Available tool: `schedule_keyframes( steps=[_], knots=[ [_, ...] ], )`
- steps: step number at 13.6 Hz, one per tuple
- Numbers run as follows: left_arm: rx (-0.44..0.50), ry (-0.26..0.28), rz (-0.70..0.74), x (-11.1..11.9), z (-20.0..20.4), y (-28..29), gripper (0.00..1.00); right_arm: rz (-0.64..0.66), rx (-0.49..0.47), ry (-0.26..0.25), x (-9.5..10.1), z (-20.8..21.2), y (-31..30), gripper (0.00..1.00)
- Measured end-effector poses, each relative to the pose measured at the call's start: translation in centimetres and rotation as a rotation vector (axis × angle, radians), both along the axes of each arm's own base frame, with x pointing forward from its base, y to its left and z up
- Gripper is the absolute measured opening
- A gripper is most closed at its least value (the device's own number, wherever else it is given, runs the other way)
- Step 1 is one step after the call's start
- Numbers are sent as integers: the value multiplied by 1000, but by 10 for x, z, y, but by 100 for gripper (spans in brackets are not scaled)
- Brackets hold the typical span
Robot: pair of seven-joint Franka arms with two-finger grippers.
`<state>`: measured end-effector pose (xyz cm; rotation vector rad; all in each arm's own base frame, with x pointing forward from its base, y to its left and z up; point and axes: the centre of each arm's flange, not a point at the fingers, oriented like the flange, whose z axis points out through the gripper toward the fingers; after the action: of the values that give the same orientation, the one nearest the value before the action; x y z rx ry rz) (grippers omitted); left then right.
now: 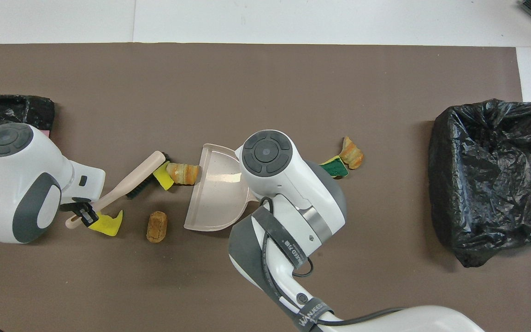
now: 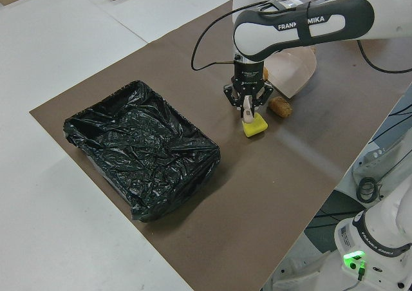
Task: Sweep and dump trash in bin
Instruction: 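Sweep debris into the dustpan with the left gripper while the right gripper holds it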
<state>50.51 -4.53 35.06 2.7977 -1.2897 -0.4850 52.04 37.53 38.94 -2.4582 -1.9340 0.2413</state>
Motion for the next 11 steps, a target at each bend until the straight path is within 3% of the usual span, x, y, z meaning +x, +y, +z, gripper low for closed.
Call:
schedule_keyframes(
  steps=[3,6,11],
  knots=[
    [28,-60,138,-10,-5,-48,27,-1,-1,1,0,-4,-1,32],
    [60,-86,204,-27,-4,-112,27,-4,-2,3,0,-8,-4,32],
    [54,-50,308,-51,10,-157,27,47,2,16,4,-12,-13,32]
  ],
)
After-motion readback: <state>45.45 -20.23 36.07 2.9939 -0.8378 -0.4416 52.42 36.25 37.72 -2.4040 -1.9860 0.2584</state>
